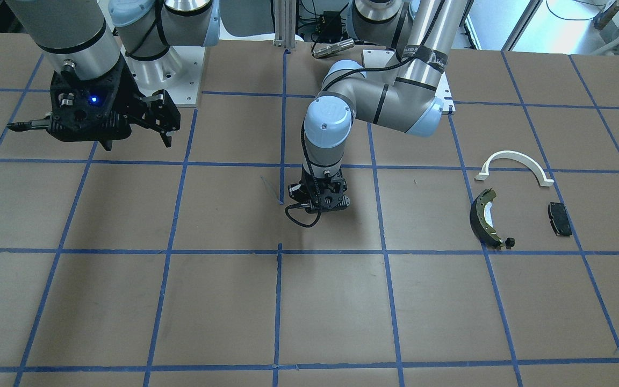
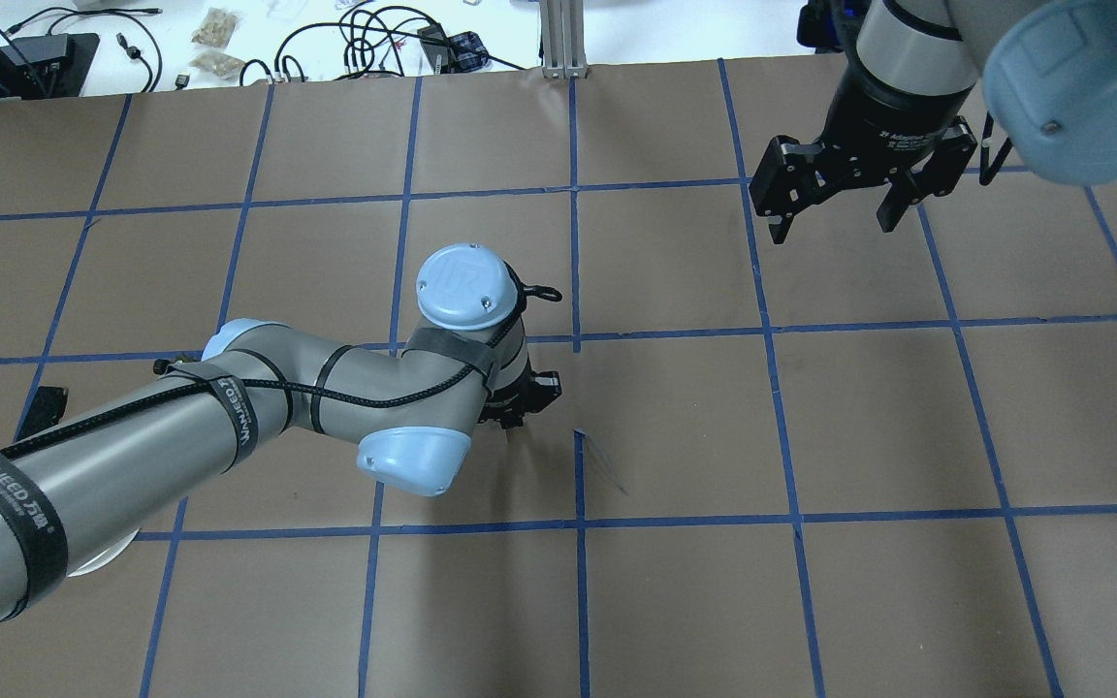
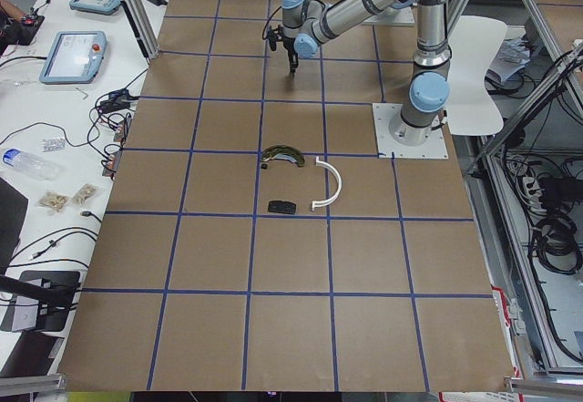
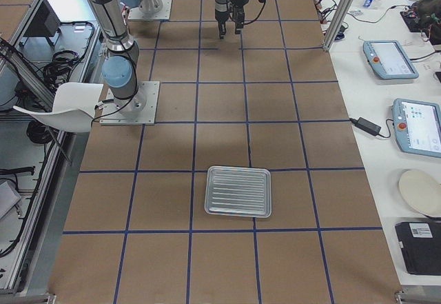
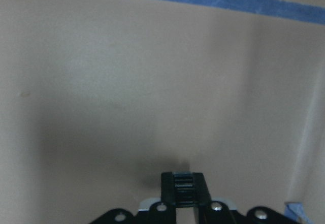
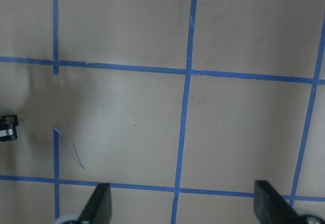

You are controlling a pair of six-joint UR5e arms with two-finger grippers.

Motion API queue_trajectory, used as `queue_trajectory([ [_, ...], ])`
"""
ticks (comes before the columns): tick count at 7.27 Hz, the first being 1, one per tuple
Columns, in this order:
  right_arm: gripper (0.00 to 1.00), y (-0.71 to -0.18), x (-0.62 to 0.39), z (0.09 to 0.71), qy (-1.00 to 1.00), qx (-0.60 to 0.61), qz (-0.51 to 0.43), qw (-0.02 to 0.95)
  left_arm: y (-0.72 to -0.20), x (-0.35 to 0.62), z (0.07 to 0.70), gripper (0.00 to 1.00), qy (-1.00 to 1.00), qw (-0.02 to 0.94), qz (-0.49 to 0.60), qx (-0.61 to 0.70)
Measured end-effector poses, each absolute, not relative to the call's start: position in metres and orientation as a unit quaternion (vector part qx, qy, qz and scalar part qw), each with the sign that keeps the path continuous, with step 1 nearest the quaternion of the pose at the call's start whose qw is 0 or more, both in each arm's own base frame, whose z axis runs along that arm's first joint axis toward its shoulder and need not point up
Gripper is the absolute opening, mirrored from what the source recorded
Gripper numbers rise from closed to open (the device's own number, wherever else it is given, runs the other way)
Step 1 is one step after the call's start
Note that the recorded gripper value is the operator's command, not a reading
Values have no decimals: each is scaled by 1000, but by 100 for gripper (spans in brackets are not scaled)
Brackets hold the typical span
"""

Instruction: Place bearing gear from tray to pile

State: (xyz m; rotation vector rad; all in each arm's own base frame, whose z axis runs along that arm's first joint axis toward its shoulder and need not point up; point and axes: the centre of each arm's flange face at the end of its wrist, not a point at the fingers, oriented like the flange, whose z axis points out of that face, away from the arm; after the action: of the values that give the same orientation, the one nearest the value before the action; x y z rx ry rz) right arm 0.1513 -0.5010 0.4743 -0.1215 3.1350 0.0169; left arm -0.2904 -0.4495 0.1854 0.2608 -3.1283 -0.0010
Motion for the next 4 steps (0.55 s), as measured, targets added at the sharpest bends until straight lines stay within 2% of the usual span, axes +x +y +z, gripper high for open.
queue_trajectory([
  [2,100,-505,152,476,999,-38,-12,-19,-485,-250,212,0,-996,-1,0,94],
  [4,100,-507,151,481,999,-41,-23,-28,-521,-163,235,0,-998,-15,-12,65],
])
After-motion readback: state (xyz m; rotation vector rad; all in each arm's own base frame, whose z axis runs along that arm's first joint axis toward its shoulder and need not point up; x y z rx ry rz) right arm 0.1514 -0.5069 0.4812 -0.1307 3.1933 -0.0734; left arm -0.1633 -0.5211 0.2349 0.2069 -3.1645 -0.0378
